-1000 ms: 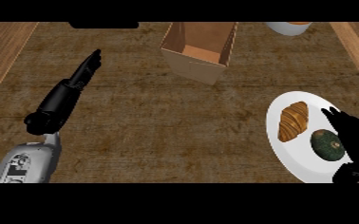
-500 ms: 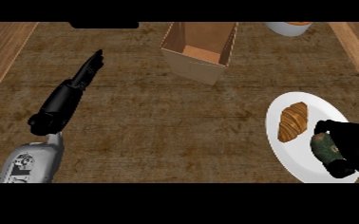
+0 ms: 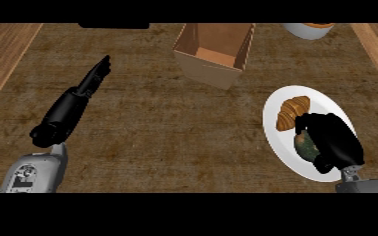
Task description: Pick the squash from the plate and place it in the cardboard box
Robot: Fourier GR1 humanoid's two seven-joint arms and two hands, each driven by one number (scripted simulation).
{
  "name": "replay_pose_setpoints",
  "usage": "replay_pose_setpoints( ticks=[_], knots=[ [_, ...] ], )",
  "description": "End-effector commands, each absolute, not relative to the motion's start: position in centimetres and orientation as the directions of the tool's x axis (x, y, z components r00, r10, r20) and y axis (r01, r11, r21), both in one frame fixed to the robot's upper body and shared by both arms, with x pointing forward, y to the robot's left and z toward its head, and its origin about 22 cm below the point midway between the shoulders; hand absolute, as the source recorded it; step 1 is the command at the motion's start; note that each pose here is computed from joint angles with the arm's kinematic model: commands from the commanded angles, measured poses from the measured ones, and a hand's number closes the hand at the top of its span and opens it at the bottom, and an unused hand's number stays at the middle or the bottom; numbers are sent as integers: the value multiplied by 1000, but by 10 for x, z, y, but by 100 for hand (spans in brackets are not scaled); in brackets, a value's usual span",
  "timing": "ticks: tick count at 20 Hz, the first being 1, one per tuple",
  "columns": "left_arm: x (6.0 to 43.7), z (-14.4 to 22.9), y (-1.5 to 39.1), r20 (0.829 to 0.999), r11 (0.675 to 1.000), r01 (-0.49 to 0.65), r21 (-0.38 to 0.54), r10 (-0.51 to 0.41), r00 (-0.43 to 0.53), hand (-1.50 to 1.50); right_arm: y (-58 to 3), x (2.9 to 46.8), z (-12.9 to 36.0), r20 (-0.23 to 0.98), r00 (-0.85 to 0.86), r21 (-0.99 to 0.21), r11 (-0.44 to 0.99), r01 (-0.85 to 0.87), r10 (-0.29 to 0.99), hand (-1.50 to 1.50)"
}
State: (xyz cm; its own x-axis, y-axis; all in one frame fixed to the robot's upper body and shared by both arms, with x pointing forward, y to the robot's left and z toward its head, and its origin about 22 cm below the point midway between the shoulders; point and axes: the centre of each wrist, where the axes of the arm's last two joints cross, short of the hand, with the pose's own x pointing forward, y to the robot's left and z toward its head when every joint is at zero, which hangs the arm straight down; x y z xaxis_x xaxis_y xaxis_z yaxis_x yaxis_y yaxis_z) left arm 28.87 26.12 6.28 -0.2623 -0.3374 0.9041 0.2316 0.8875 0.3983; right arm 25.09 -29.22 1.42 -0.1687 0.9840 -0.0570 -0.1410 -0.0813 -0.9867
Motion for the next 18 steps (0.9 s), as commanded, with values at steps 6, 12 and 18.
replay_pose_setpoints(
  ticks=[6, 12, 18],
  knots=[
    [299, 64, 228, 904, 848, 348, 400, -301, -305, 0, -60, 264, 61, 115, -768, -993, 77, -86, 630, 150],
    [310, 68, 237, 908, 877, 287, 386, -308, -283, 0, -1, 253, 112, 78, -825, -987, 159, 14, 559, 150],
    [305, 74, 252, 898, 871, 271, 410, -334, -285, 0, 2, 271, 172, 282, -654, -904, 422, 64, 702, 150]
  ],
)
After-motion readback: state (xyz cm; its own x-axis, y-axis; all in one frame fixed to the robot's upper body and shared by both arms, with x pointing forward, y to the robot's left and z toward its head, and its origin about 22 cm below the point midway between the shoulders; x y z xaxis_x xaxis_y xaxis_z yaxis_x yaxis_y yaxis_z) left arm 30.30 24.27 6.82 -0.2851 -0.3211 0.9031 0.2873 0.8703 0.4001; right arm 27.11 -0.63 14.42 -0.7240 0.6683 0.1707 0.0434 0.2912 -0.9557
